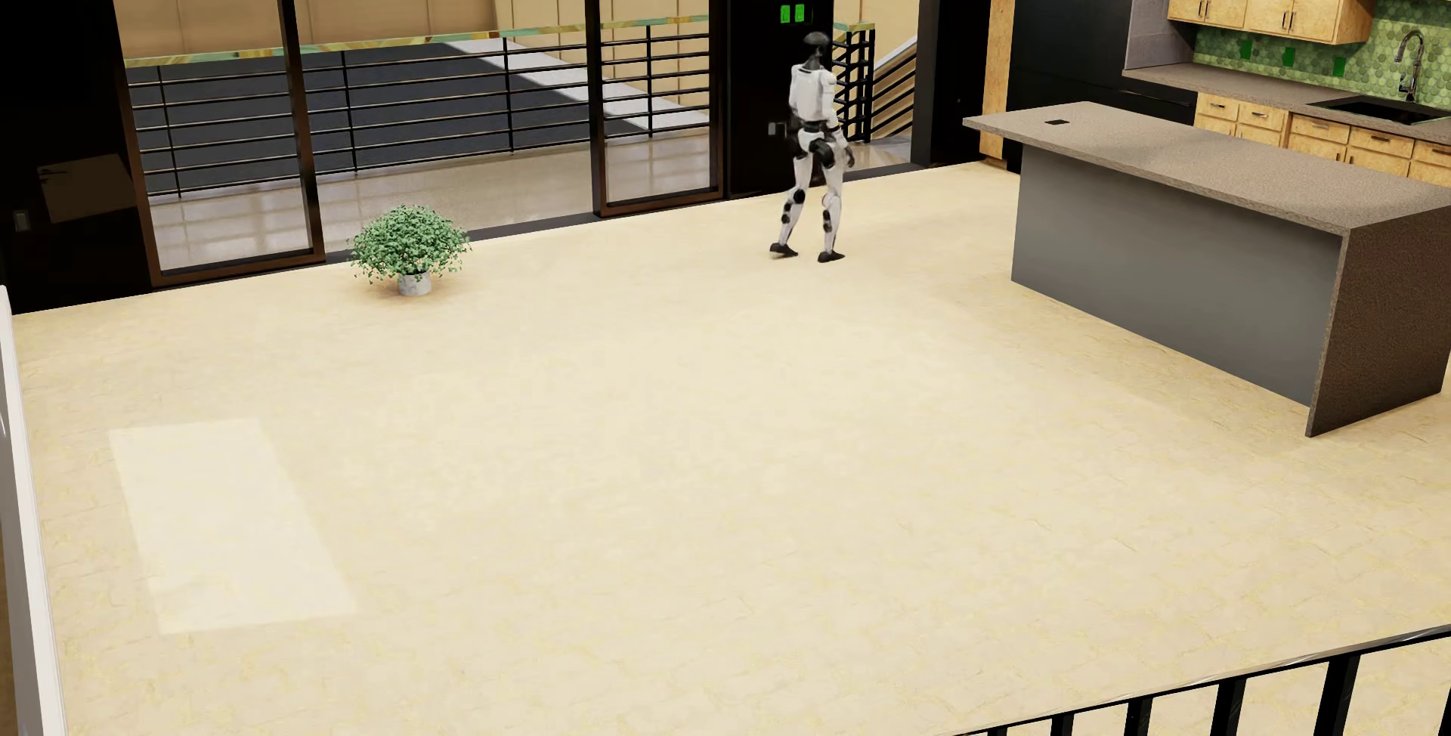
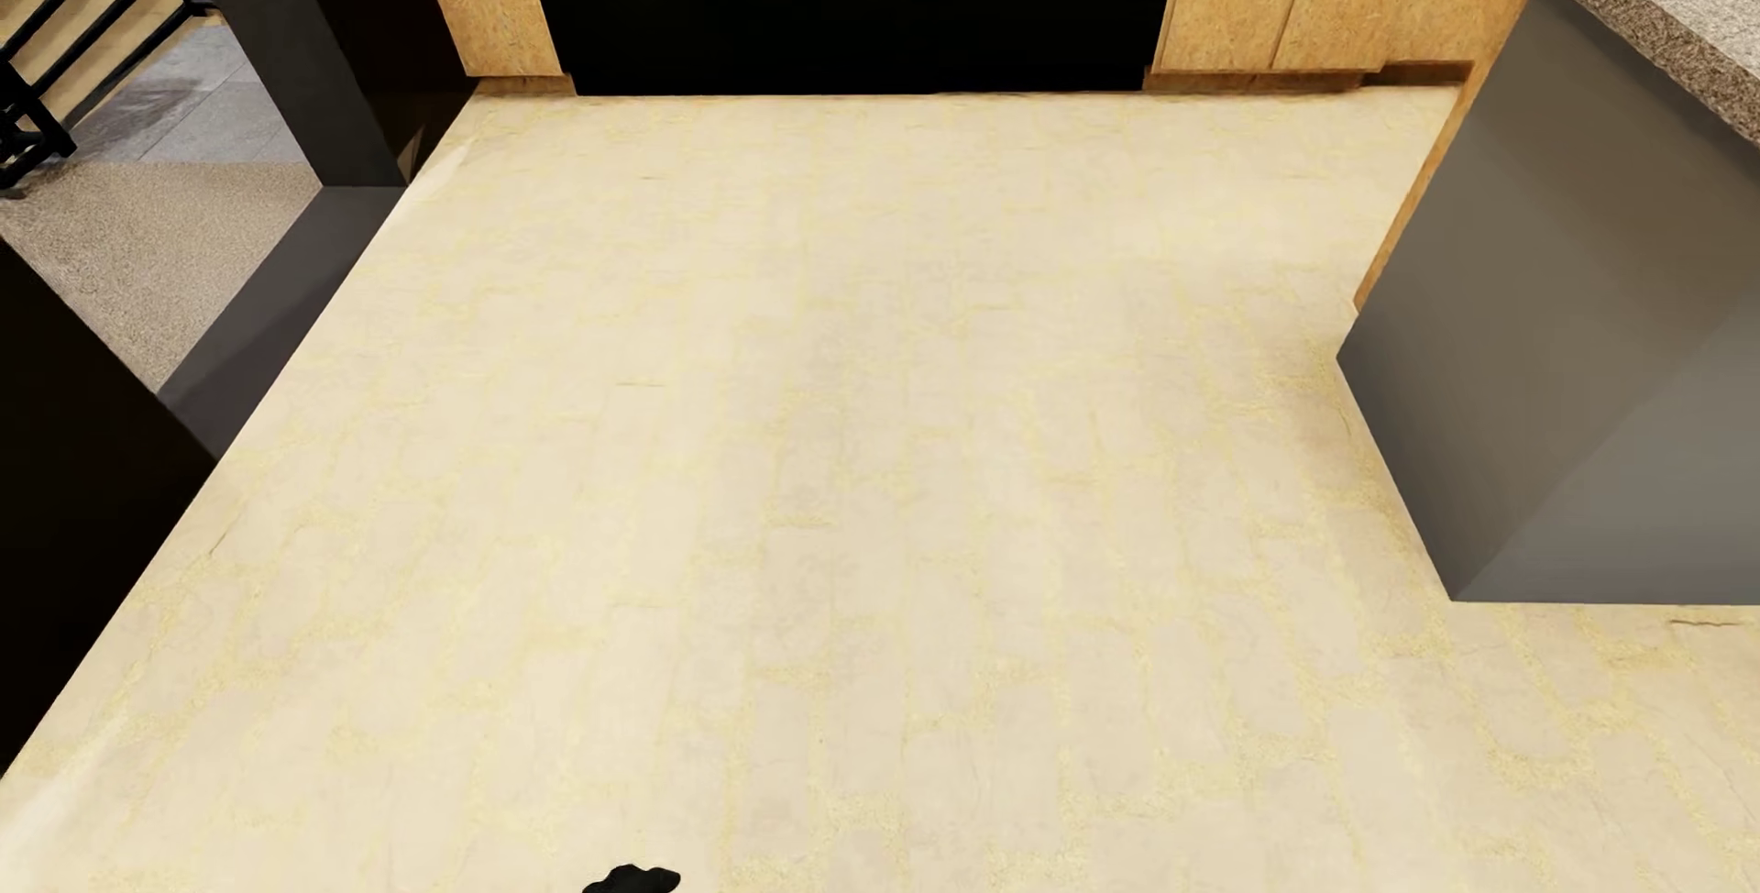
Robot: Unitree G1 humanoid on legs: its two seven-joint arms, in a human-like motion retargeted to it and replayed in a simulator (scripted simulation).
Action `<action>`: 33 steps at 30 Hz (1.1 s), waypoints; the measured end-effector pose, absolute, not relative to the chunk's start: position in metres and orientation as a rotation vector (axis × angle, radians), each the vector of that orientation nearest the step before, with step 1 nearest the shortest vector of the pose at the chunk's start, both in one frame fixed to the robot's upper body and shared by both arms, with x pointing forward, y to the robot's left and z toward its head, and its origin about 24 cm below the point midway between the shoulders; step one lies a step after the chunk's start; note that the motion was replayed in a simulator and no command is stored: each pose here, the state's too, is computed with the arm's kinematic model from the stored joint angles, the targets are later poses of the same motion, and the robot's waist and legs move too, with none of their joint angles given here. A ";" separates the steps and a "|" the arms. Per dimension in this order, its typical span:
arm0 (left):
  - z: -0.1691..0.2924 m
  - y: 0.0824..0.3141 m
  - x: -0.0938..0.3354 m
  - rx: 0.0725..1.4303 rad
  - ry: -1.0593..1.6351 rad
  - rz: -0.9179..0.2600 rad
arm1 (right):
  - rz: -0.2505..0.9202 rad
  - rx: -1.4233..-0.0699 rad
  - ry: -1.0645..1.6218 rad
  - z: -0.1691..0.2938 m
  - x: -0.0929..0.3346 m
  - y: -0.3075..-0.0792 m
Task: Approach the counter
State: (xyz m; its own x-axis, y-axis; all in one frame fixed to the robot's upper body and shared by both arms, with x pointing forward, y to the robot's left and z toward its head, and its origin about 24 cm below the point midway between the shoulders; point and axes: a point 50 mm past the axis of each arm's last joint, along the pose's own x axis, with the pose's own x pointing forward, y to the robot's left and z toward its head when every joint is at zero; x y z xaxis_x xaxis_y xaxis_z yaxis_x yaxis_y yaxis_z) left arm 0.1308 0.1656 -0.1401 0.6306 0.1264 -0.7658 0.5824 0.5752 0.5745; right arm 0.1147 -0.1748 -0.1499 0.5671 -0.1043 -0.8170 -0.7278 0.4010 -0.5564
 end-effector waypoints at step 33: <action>-0.140 0.189 0.128 1.012 0.921 -0.322 | 0.380 -1.090 0.943 -0.153 0.116 -0.174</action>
State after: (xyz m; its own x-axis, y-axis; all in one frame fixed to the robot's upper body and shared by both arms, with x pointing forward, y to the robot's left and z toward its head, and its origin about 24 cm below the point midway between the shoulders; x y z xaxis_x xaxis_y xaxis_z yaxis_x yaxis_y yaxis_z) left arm 0.1278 0.1889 -0.1399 0.5972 0.1685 -0.7842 0.6204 0.5227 0.5847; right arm 0.1161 -0.1739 -0.1533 0.5720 -0.1720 -0.8020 -0.6796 0.4482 -0.5808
